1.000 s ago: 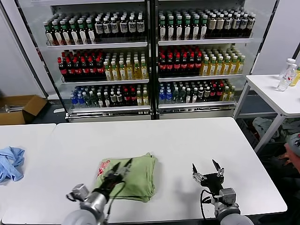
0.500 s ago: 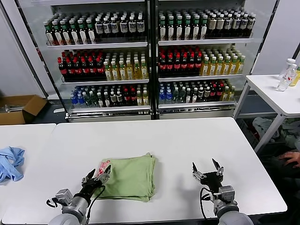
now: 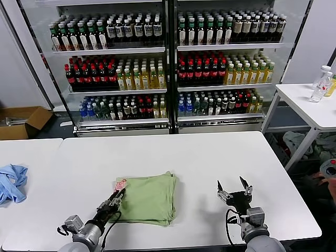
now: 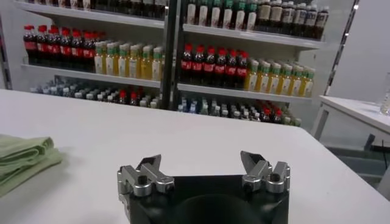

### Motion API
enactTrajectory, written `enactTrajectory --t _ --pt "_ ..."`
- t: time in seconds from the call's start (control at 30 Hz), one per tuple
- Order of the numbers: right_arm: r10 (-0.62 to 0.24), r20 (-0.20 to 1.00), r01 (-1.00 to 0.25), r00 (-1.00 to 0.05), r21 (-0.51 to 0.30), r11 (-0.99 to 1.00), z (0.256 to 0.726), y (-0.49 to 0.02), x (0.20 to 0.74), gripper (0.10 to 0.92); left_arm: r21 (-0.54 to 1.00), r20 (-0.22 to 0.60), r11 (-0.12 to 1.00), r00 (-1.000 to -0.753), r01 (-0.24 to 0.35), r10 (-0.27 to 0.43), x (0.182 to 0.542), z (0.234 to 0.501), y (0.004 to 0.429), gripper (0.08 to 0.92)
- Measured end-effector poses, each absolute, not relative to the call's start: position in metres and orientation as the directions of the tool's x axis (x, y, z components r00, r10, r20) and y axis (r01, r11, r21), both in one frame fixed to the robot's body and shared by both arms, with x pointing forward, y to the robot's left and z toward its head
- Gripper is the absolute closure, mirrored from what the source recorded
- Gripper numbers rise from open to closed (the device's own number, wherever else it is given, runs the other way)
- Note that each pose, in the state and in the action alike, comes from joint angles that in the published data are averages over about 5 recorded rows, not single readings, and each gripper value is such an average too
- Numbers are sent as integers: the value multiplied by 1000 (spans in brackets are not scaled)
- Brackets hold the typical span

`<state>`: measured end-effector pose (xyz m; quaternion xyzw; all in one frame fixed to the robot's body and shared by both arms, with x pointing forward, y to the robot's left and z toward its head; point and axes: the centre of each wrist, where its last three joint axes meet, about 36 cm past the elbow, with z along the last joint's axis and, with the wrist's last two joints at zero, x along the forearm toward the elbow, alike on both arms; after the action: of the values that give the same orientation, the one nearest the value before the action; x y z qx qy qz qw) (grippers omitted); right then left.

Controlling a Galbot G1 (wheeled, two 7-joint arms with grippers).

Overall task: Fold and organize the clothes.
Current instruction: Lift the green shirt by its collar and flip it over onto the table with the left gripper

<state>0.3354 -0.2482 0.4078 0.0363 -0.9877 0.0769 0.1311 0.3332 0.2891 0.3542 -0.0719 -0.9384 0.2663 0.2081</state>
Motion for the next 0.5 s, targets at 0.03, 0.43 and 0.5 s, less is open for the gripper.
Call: enactTrajectory --t 0.03,0.43,0.5 --pt "-52 264 -92 -963 -143 985 408 -248 335 200 -536 353 844 -903 19 244 333 353 290 691" --pt "-52 260 -93 -964 -145 985 408 -248 336 200 -491 321 871 -928 8 189 320 361 287 907" --pt "-53 259 -93 -964 -144 985 409 -247 336 200 -486 305 874 -934 13 184 319 367 288 907"
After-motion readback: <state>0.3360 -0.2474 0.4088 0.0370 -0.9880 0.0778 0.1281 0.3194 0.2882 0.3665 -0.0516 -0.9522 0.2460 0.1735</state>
